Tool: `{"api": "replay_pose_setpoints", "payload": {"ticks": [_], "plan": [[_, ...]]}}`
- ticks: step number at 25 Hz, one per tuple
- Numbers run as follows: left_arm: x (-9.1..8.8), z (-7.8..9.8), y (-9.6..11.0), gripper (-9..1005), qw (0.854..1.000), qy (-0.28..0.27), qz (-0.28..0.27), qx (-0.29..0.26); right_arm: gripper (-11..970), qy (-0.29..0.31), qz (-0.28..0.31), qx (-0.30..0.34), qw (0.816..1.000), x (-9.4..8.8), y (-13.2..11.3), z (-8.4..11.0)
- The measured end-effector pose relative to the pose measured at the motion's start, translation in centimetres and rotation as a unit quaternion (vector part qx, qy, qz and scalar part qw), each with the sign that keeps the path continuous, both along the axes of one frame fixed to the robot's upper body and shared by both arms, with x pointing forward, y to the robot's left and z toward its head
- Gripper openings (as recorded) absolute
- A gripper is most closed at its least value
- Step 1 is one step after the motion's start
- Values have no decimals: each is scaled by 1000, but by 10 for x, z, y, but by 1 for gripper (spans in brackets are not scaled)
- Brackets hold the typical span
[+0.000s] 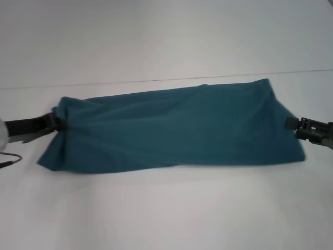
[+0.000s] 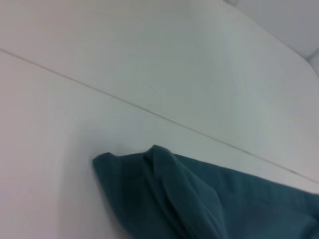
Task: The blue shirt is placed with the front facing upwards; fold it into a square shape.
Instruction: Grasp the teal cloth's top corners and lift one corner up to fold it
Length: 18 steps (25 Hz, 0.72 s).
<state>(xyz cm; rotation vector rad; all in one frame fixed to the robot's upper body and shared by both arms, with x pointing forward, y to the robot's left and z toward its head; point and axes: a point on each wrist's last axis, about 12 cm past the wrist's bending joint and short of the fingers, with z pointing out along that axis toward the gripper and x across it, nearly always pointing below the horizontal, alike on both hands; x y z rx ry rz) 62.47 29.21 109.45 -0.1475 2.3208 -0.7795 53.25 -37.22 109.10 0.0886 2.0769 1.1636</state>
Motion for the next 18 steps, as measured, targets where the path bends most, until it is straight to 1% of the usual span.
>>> {"api": "replay_pose_setpoints", "payload": {"ticks": [1,3,5,10,14,18], "plan": [[-2,0,14,27,1000,5,23,-6,947,0,0,0,1000,0,0,0],[-3,0,20,27,999,8,35,-6,947,0,-1,0,1000,0,0,0],[-5,0,36,27,998,19,64,-3,947,1,0,0,1000,0,0,0],[-9,-1,62,27,994,31,108,6,947,1,-1,1,1000,0,0,0],[-13,-1,77,25,990,32,136,13,947,2,-2,1,1000,-1,-1,-1],[-14,-1,82,25,989,30,144,17,946,3,-3,1,1000,-1,-1,-1]]}}
